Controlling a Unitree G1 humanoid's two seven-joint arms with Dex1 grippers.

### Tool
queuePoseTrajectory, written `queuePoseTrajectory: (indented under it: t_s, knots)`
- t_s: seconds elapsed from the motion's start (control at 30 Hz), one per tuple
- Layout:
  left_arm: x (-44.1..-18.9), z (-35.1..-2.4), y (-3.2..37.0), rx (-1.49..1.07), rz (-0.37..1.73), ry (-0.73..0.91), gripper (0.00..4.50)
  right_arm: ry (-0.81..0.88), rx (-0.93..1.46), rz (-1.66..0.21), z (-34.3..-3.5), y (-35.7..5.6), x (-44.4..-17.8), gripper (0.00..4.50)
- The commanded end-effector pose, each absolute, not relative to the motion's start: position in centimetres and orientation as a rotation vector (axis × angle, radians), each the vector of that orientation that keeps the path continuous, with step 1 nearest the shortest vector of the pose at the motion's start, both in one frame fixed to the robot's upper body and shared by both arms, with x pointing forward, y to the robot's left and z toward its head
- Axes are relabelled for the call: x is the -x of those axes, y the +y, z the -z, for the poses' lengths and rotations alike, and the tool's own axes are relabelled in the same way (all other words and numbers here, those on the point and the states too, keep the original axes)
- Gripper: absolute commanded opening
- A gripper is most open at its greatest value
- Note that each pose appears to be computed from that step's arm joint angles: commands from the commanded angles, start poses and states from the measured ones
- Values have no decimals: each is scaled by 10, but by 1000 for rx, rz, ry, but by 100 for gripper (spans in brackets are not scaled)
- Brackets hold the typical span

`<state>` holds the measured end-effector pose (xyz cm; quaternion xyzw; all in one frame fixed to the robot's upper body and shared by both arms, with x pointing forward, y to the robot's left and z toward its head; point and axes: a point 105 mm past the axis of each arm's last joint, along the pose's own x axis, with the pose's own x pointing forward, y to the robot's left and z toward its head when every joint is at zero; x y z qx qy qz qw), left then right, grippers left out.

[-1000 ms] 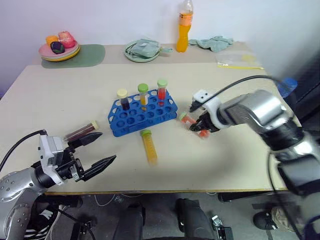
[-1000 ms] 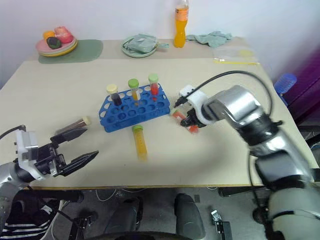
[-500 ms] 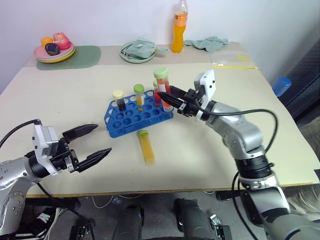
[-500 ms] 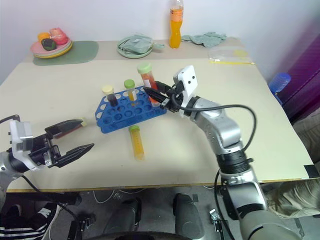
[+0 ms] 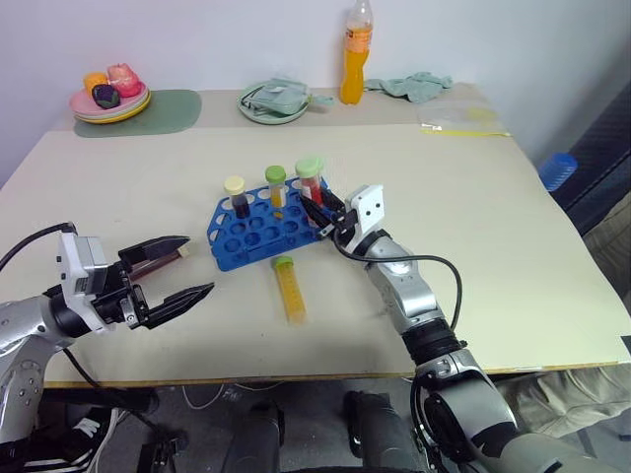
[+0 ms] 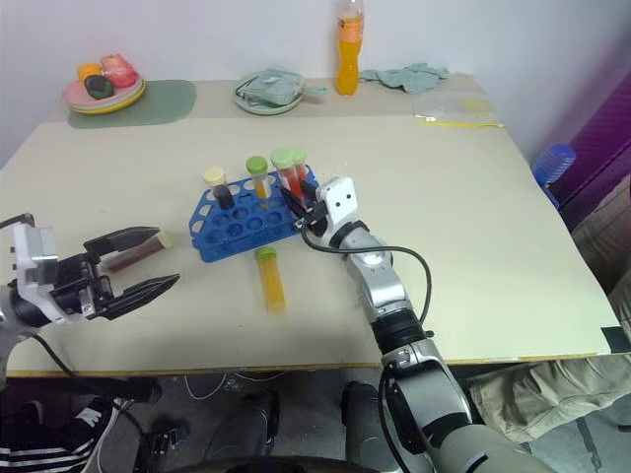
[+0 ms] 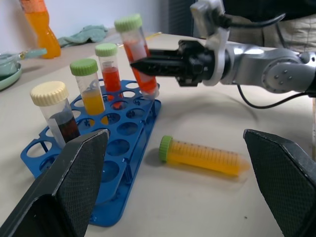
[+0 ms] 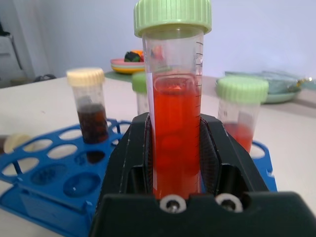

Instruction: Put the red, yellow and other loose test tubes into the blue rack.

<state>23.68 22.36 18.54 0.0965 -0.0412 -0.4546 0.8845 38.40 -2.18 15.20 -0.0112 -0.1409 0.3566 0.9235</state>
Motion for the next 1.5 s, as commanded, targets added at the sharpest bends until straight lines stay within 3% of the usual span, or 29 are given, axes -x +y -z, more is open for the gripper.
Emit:
queuePoseTrajectory:
  t_s: [0.03,0.63,1.43,1.5]
  knots:
    - [-234,-199,222,-240,944,-113,450,-346,21,-705,-164,-24,-391,80]
    - [-232,-200,223,-243,927,-110,450,-310,-7,-664,-151,-41,-401,80]
    - [-237,-194,229,-229,937,-116,450,-317,-101,-635,-145,-24,-398,80]
    - [-236,-193,231,-232,936,-116,450,-313,-156,-684,-143,-23,-393,183]
